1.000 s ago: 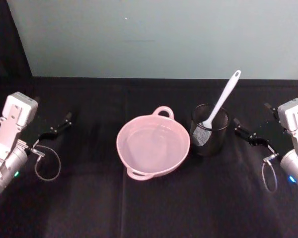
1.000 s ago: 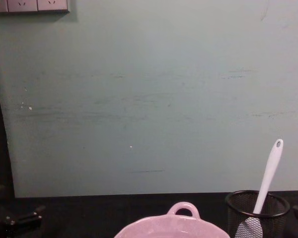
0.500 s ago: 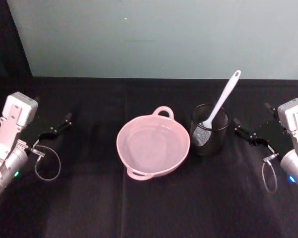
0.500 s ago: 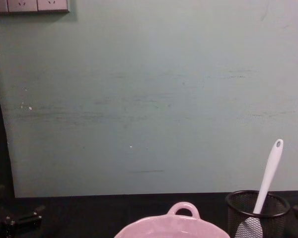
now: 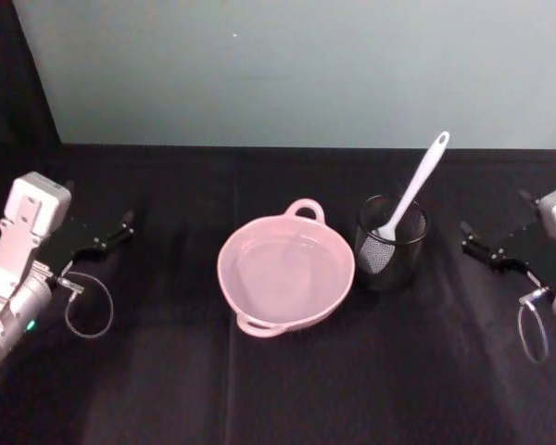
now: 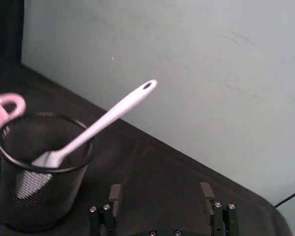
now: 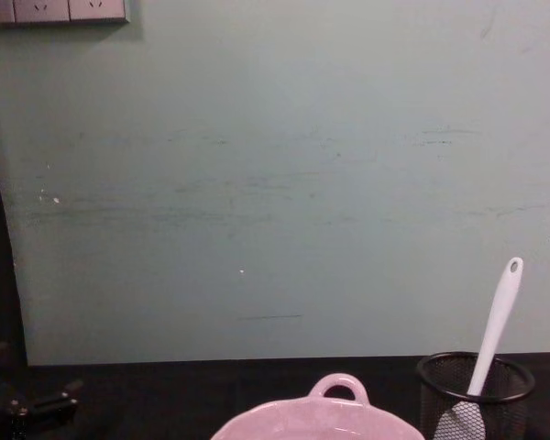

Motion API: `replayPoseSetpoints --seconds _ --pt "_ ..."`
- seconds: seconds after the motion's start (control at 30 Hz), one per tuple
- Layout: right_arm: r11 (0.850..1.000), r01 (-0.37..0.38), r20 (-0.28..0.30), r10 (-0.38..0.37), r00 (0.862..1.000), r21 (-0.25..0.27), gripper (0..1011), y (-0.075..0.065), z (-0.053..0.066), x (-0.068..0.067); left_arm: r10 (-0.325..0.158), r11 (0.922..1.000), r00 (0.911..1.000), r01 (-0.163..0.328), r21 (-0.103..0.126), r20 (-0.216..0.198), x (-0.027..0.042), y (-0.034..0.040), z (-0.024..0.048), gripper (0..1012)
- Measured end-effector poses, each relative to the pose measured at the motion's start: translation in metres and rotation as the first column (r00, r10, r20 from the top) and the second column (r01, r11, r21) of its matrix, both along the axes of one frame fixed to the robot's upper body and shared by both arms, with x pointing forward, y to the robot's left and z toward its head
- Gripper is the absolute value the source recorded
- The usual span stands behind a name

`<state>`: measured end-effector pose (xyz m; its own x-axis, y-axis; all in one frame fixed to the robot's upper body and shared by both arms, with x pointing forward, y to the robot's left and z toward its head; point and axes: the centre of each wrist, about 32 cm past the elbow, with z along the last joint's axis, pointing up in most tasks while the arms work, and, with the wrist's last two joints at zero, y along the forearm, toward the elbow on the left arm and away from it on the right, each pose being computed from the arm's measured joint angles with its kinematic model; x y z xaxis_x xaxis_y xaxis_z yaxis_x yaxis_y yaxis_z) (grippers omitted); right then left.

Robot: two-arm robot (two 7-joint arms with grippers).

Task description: Use the one hand to pick up the spoon and stir the clear water in the bowl.

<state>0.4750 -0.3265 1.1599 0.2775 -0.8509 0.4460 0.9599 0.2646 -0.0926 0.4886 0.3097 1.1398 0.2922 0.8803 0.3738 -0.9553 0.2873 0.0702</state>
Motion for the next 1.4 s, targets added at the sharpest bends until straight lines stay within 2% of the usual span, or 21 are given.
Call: replayPoseSetpoints --seconds 0.17,0.23,0.27,0.3,0.37,0.4,0.43,0.47,0.57,0.6,0.63,0.67,0.73,0.77,0.83,0.9,1.2,1.4 --pt "0.990 -0.027 -0.020 0.030 0.999 0.140 1003 -0.008 0.011 -0.004 0.000 1.0000 1.0000 0.000 0.000 0.000 0.0000 0.0000 0.0000 1011" --pt "0.967 -0.055 -0.044 0.067 0.997 0.247 1002 -0.013 0.021 -0.004 0.000 1.0000 1.0000 0.000 0.000 0.000 0.0000 0.0000 0.0000 1011" --pt "0.967 -0.055 -0.044 0.067 0.997 0.247 1002 -0.013 0.021 -0.004 0.000 1.0000 1.0000 0.000 0.000 0.000 0.0000 0.0000 0.0000 1011" --pt "0.951 -0.066 -0.060 0.088 0.994 0.302 1003 -0.015 0.025 -0.002 0.000 1.0000 1.0000 0.000 0.000 0.000 0.0000 0.0000 0.0000 1011" --pt "0.934 -0.074 -0.076 0.107 0.991 0.349 1002 -0.016 0.028 -0.001 0.000 1.0000 1.0000 0.000 0.000 0.000 0.0000 0.0000 0.0000 1011" --pt "0.912 -0.080 -0.093 0.127 0.987 0.403 1003 -0.017 0.031 0.001 0.000 1.0000 1.0000 0.000 0.000 0.000 0.0000 0.0000 0.0000 1011" --pt "0.899 -0.079 -0.105 0.137 0.985 0.430 1002 -0.017 0.032 0.003 0.000 1.0000 1.0000 0.000 0.000 0.000 0.0000 0.0000 0.0000 1011" --pt "0.875 -0.077 -0.123 0.154 0.980 0.478 1003 -0.018 0.034 0.007 0.000 1.0000 1.0000 0.000 0.000 0.000 0.0000 0.0000 0.0000 1011" --pt "0.839 -0.070 -0.145 0.174 0.974 0.539 1002 -0.018 0.036 0.013 0.000 1.0000 1.0000 0.000 0.000 0.000 0.0000 0.0000 0.0000 1011" --pt "0.812 -0.061 -0.162 0.189 0.969 0.580 1003 -0.019 0.036 0.017 0.000 1.0000 1.0000 0.000 0.000 0.000 0.0000 0.0000 0.0000 1011" --pt "0.799 -0.055 -0.172 0.196 0.965 0.599 1003 -0.019 0.036 0.020 0.000 1.0000 1.0000 0.000 0.000 0.000 0.0000 0.0000 0.0000 1011" --pt "0.771 -0.046 -0.190 0.213 0.959 0.635 1003 -0.019 0.037 0.025 0.000 1.0000 1.0000 0.000 0.000 0.000 0.0000 0.0000 0.0000 1011" --pt "0.745 -0.037 -0.204 0.230 0.951 0.666 1003 -0.020 0.037 0.030 0.000 1.0000 1.0000 0.000 0.000 0.000 0.0000 0.0000 0.0000 1011" --pt "0.720 -0.032 -0.217 0.251 0.943 0.693 1003 -0.019 0.037 0.036 0.000 1.0000 1.0000 0.000 0.000 0.000 0.0000 0.0000 0.0000 1011" --pt "0.701 -0.027 -0.227 0.266 0.937 0.712 1003 -0.018 0.037 0.041 0.000 1.0000 1.0000 0.000 0.000 0.000 0.0000 0.0000 0.0000 1011" --pt "0.687 -0.022 -0.238 0.280 0.930 0.726 1003 -0.016 0.036 0.048 0.000 1.0000 1.0000 0.000 0.000 0.000 0.0000 0.0000 0.0000 1011" --pt "0.677 -0.030 -0.248 0.310 0.918 0.735 1003 -0.004 0.037 0.070 0.000 1.0000 1.0000 0.000 0.000 0.000 0.0000 0.0000 0.0000 1011" --pt "0.669 -0.040 -0.245 0.327 0.913 0.743 1002 0.002 0.037 0.079 0.000 1.0000 1.0000 0.000 0.000 0.000 0.0000 0.0000 0.0000 1011"
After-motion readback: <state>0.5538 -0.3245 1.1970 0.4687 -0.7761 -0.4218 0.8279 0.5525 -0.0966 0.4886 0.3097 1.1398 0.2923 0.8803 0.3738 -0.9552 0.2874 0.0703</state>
